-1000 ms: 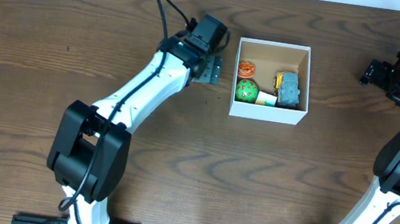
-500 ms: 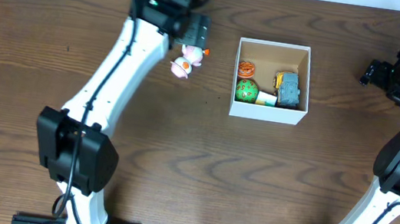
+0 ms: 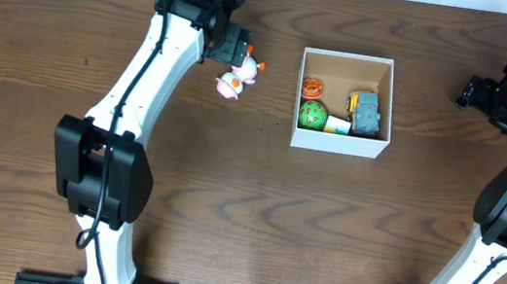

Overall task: Pack container
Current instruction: 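Lower the left gripper onto the duck toy and close on it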

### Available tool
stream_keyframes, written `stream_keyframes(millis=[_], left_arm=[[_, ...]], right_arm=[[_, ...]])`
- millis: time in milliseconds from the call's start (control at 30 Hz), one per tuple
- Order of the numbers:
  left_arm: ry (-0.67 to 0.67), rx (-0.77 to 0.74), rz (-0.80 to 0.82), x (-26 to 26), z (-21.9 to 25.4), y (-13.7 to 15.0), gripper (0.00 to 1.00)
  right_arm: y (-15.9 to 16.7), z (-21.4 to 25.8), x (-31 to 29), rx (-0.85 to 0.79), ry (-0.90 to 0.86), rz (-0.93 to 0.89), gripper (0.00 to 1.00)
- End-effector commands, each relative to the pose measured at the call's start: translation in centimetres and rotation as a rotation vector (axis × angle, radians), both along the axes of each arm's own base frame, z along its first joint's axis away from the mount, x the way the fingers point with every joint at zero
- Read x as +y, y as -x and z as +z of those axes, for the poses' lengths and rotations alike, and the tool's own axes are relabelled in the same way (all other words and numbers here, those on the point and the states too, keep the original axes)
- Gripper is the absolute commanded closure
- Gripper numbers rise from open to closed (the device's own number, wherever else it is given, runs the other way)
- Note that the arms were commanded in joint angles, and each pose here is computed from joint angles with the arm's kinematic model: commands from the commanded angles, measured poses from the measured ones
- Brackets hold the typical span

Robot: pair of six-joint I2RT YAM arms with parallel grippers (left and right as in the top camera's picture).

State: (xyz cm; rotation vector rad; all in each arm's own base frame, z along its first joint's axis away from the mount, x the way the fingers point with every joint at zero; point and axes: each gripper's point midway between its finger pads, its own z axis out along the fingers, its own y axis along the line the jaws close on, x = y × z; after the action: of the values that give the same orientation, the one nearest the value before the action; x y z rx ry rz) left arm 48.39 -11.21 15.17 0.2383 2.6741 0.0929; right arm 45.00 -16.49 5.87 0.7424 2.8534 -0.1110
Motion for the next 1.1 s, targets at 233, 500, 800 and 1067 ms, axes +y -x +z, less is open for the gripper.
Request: stream_keyframes(millis=[233,500,800,1067], left_arm=[[0.085,-0.020,0.018,-1.5,-0.7,-1.1,0.02],[0.156,-0.007,-0.033,-3.0,-0.5,-1.0,0.02],[0.104,0.075,-0.097,-3.2,-3.8,-0.4,0.02],[0.090,0.135,-0.099,-3.7,-8.2,-0.9,0.02]], right_arm=[[0.2,0.0,-0.4,0.000,0.001,-0.018,0.01],[0.2,0.0,-0.4,0.000,0.001,-0.018,0.01],[0.2,0.0,-0.4,0.000,0.001,-0.018,0.01],[0.2,0.0,-0.4,0.000,0.001,-0.018,0.01]])
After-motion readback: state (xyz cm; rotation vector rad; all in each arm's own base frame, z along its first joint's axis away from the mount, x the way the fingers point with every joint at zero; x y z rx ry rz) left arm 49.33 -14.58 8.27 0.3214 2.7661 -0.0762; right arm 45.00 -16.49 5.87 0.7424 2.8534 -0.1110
